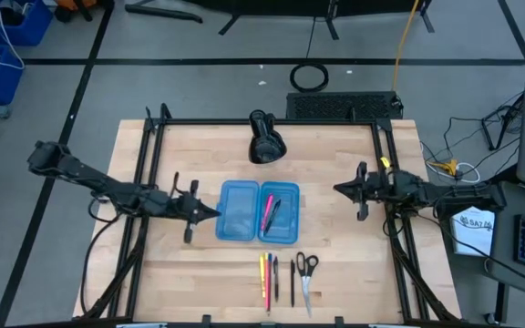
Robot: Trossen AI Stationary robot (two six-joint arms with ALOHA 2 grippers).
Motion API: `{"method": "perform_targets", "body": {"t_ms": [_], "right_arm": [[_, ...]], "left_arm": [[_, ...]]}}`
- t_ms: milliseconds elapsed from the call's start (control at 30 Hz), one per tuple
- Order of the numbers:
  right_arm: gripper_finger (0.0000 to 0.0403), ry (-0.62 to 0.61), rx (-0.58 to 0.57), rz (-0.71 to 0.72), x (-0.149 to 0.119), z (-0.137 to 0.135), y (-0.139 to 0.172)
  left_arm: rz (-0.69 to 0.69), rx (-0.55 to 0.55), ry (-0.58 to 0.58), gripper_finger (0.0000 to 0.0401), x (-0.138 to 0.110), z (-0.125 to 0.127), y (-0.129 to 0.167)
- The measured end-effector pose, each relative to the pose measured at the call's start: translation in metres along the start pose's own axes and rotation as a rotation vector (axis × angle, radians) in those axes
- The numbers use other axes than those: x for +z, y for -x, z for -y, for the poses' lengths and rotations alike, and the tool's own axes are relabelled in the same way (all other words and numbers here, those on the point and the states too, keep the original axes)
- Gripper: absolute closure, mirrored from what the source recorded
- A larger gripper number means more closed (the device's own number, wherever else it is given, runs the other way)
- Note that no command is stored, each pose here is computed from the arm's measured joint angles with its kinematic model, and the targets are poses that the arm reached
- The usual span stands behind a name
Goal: Pick & place school supplies into a supply box
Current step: Put the black scissors into the blue supply box
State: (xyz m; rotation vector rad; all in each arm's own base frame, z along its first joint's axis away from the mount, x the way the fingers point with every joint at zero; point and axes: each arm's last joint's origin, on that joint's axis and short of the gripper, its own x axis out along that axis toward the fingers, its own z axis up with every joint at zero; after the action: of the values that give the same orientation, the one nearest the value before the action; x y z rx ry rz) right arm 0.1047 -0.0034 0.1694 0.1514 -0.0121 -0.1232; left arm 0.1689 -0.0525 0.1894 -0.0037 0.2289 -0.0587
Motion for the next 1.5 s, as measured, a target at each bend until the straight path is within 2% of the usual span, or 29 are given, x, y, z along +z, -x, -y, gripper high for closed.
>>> {"method": "perform_targets", "body": {"t_ms": [233, 367, 467, 600, 733, 900, 1000, 1067, 1167, 1267, 1500], "right_arm": [[0.0402, -0.028, -0.020, 0.062, 0.006, 0.000, 0.000], [0.0394, -0.033, -0.012, 0.082, 0.009, -0.001, 0.000], [0.0386, -0.053, 0.068, -0.006, 0.003, -0.006, -0.002], [0.0383, -0.078, 0.124, -0.019, 0.025, -0.023, -0.008], [0.0383, -0.075, 0.115, -0.105, 0.041, -0.047, -0.024], [0.0383, -0.005, 0.081, -0.196, 0.071, -0.098, -0.053], [0.0383, 0.054, 0.011, -0.302, 0.083, -0.131, -0.069], [0.0383, 0.041, -0.057, -0.371, 0.088, -0.149, -0.078], [0.0383, -0.033, -0.137, -0.492, 0.089, -0.171, -0.092], [0.0383, -0.147, -0.165, -0.602, 0.084, -0.193, -0.105], [0.0400, -0.505, -0.241, -0.786, 0.051, -0.231, -0.118]], "left_arm": [[0.013, 0.040, 0.040, 0.0395, -0.032, -0.007, 0.011], [0.027, 0.145, 0.000, 0.0392, -0.039, -0.011, 0.013], [0.067, 0.221, -0.066, 0.0397, -0.035, -0.013, 0.014], [0.047, 0.276, -0.162, 0.0396, -0.036, -0.015, 0.014], [0.025, 0.281, -0.220, 0.0379, -0.038, -0.015, 0.014], [0.018, 0.310, -0.227, 0.0370, -0.038, -0.019, 0.013], [0.008, 0.326, -0.266, 0.0371, -0.038, -0.021, 0.013], [0.003, 0.335, -0.293, 0.0370, -0.037, -0.023, 0.013], [-0.001, 0.355, -0.331, 0.0369, -0.037, -0.025, 0.013], [0.015, 0.379, -0.347, 0.0368, -0.034, -0.029, 0.012], [0.020, 0.426, -0.387, 0.0368, -0.031, -0.036, 0.012]]}}
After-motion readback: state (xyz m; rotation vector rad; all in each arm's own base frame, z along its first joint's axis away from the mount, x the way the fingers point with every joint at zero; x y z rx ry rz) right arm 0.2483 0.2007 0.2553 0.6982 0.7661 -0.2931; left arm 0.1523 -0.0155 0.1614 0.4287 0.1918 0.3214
